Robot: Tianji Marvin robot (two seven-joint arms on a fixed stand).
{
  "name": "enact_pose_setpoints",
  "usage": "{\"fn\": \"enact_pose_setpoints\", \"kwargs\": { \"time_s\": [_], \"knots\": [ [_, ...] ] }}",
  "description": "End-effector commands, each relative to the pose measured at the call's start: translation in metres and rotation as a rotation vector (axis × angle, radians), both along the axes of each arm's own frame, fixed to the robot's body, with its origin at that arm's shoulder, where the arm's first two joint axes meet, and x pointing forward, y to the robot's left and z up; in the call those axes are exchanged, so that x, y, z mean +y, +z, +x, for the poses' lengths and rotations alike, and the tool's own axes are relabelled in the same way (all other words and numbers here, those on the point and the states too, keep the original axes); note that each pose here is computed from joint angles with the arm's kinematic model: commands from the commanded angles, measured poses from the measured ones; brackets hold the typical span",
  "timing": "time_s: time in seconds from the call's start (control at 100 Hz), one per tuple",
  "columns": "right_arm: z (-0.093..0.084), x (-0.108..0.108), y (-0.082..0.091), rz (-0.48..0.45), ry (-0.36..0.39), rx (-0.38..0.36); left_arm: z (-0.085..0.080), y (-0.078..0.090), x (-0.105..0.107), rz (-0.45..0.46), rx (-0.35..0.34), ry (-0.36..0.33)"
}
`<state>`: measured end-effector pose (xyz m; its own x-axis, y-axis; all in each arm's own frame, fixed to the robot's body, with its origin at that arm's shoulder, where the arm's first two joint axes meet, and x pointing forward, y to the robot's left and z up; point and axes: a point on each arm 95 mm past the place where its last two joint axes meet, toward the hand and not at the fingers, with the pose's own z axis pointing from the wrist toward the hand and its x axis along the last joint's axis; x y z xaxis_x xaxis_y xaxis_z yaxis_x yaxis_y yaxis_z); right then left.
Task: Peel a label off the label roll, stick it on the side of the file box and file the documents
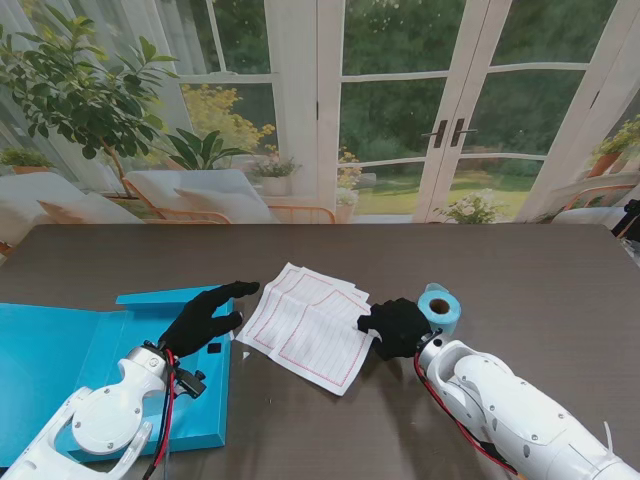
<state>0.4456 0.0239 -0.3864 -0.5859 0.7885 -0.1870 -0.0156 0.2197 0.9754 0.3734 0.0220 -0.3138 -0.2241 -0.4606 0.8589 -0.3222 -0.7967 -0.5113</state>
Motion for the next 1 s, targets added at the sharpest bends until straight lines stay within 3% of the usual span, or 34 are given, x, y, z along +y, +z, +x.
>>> {"fn": "enact_pose_setpoints", "kwargs": {
  "time_s": [0.0, 0.42, 0.77, 0.99],
  "knots": [
    [-0.001, 0.007, -0.001, 0.016, 0.001, 0.003, -0.001, -0.001, -0.005, -0.007, 0.015, -0.020],
    [0.001, 0.016, 0.007, 0.119, 0.027, -0.068, -0.002, -0.001, -0.007, -0.028, 0.036, -0.017],
    [0.004, 0.021, 0.012, 0.140, 0.115, -0.140, -0.001, -0.001, -0.008, -0.045, 0.044, -0.012],
    [0.005, 0.023, 0.011, 0.162, 0.128, -0.173, -0.001, -0.001, -0.008, -0.056, 0.044, -0.005]
  ]
}}
